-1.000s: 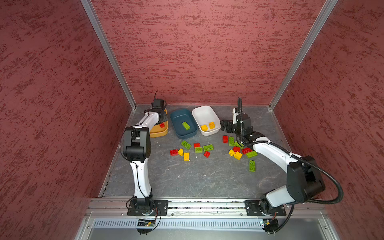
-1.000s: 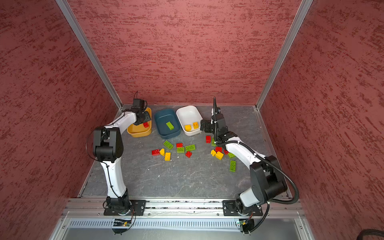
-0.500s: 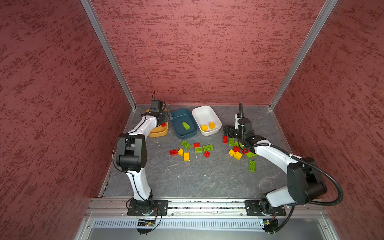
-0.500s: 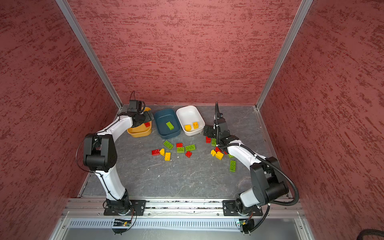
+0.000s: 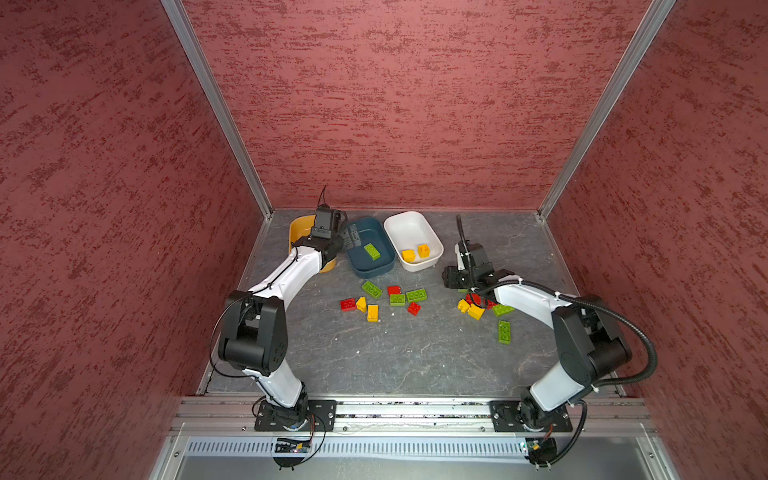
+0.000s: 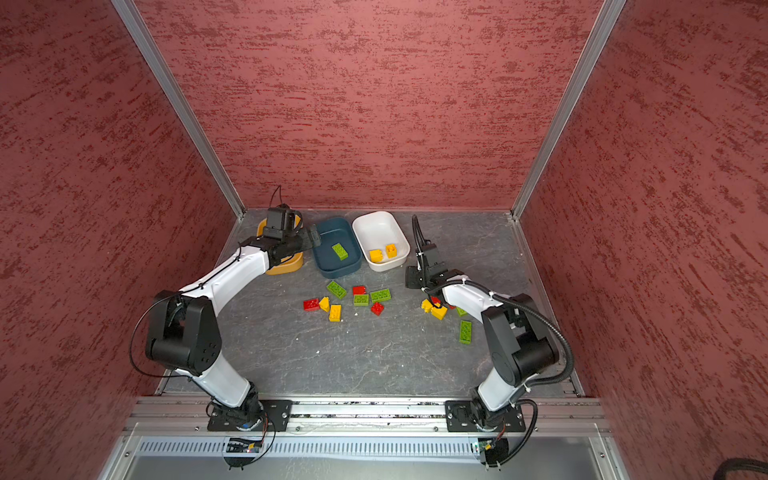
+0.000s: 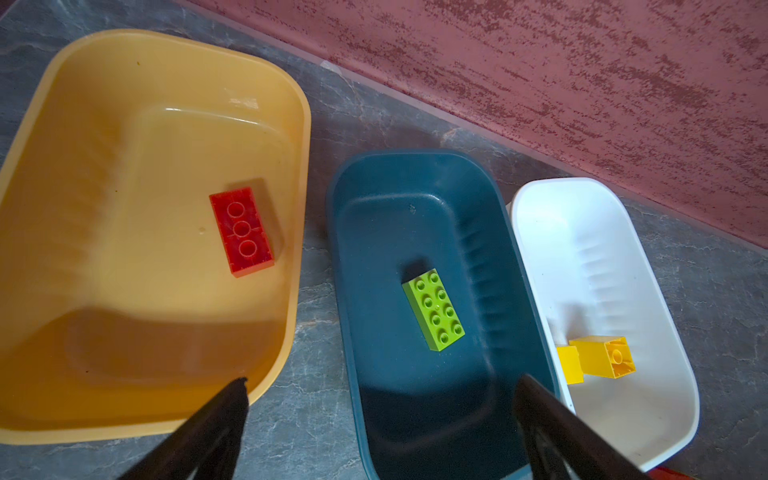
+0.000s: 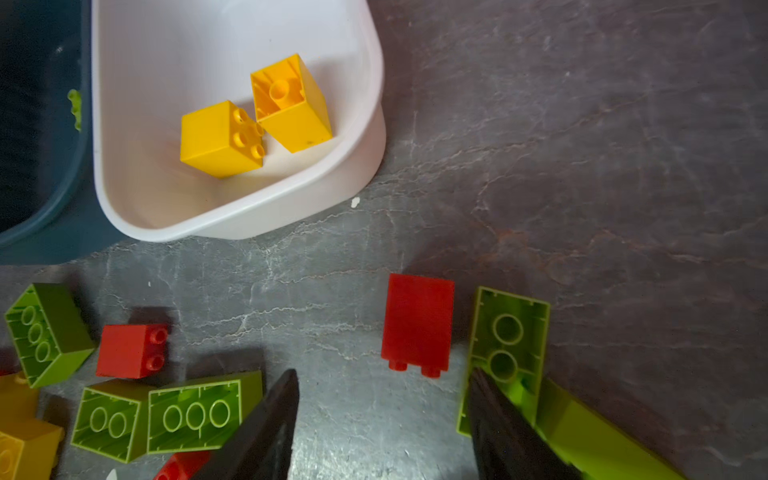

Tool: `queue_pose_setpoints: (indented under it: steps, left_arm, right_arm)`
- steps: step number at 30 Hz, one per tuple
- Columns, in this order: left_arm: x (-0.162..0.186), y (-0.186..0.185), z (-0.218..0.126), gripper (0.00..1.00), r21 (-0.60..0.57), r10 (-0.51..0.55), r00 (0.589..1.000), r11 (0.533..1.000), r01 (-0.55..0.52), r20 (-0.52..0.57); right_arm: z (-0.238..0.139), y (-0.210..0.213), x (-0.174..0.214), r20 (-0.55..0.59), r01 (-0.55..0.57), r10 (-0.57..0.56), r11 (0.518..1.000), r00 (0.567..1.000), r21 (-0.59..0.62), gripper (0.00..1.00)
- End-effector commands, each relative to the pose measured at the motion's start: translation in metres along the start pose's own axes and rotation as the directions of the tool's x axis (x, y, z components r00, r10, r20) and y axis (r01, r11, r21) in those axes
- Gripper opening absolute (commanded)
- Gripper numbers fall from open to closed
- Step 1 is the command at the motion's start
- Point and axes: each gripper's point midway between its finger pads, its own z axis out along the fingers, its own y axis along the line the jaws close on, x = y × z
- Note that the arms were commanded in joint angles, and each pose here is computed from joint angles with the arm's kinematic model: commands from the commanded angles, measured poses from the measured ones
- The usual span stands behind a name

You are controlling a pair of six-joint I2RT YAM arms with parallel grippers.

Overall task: Sort the legos into containers by color
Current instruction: 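Grasp a tall red brick beside a lime-green brick with the right gripper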

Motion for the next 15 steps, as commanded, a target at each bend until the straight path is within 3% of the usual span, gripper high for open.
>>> queue_pose_setpoints:
  steps: [1, 9, 15]
  left_arm:
    - [0.001, 0.009, -0.008, 0.99, -0.033, -0.028, 0.999, 0.999, 0.029, 0.023]
    - [0.005, 0.014, -0.010, 0.99, -0.050, -0.015, 1.000, 0.999, 0.016, 0.016]
    - [0.002, 0.011, -0.011, 0.99, -0.043, -0.013, 1.000, 0.999, 0.014, 0.020]
  right_arm:
    - [0.006, -0.008, -0.012, 0.012, 0.017, -0.018, 0.996, 1.000, 0.085, 0.63]
    - [0.033, -0.013, -0.010, -0.055, 0.062, -0.053, 0.983, 0.997, 0.175, 0.59]
    - [0.044, -0.011, 0.001, -0.094, 0.079, -0.063, 0.981, 0.994, 0.175, 0.52]
